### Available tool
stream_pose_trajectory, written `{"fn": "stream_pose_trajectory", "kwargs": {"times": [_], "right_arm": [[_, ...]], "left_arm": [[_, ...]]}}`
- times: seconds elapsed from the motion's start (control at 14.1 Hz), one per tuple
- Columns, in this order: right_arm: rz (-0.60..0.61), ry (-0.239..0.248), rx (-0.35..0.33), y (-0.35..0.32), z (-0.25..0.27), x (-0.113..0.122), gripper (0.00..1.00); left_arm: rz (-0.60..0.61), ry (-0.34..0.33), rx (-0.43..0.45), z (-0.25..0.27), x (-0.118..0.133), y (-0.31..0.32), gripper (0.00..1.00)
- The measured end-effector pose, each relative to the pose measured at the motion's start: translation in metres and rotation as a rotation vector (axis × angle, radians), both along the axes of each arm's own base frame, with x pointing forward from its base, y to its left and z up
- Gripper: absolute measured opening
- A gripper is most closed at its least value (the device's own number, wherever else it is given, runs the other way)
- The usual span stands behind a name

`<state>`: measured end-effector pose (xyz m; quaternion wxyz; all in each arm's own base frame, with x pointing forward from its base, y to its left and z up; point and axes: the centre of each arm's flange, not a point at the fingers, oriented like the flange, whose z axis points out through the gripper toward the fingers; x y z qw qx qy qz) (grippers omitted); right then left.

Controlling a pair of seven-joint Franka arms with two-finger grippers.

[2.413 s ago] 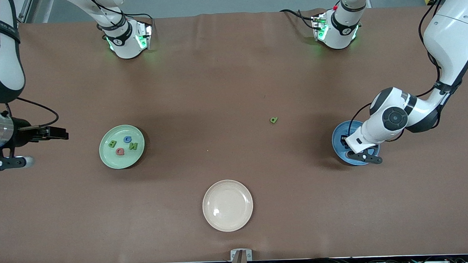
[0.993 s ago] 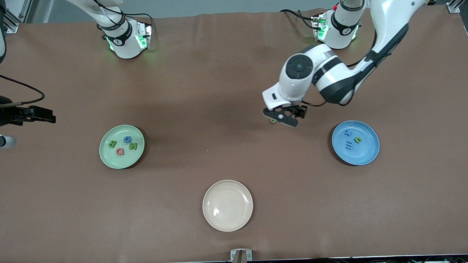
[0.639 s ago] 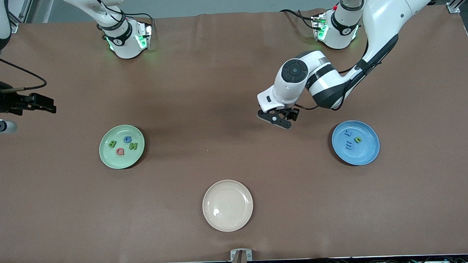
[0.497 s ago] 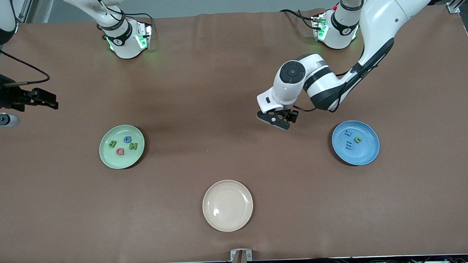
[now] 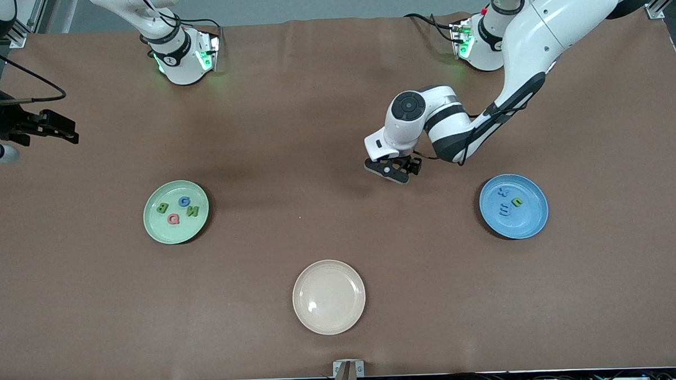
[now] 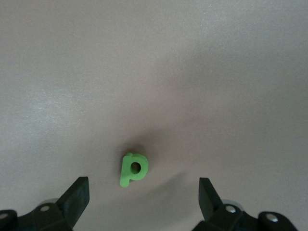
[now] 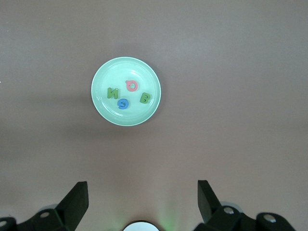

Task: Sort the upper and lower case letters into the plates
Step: 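Lower the left gripper and grasp the green p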

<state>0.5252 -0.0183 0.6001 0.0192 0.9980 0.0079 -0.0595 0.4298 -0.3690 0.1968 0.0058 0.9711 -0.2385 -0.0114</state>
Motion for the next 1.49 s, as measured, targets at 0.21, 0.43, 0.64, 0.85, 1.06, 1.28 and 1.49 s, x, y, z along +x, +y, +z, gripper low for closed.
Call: {"fn": "stream_pose_trajectory", "kwargs": {"times": [0.21,0.43,0.64,0.85,1.06,1.28,1.49], "right_arm": [[-0.001,-0.01,-0.001,0.0,0.006,-0.014,1.0],[0.008,-0.021,0.001,0.005,0.012,-0.022,1.0],[0.012,-0.03,0.004,0.006,0.017,-0.026,1.0],[0.006,-0.038,0.021,0.005,0.017,-0.026,1.0],[-0.004,-0.052,0.055,0.004,0.017,-0.025,1.0],[-0.004,-0.061,0.06,0.004,0.018,-0.024,1.0],[-0.003,-0.076,0.059,0.004,0.019,-0.022,1.0]], "left_arm": [[0.008,-0.005,-0.012,-0.006,0.003,0.005,0.99],[-0.005,-0.032,-0.006,-0.014,-0.001,0.009,0.97],[-0.001,-0.048,0.006,-0.022,-0.006,0.011,0.9],[0.0,-0.046,0.005,-0.024,-0.007,0.011,0.73],[0.001,-0.049,0.0,-0.023,-0.005,0.011,0.68],[0.001,-0.05,-0.001,-0.022,-0.005,0.011,0.56],[0.003,-0.054,-0.013,-0.021,-0.004,0.009,0.5]]}}
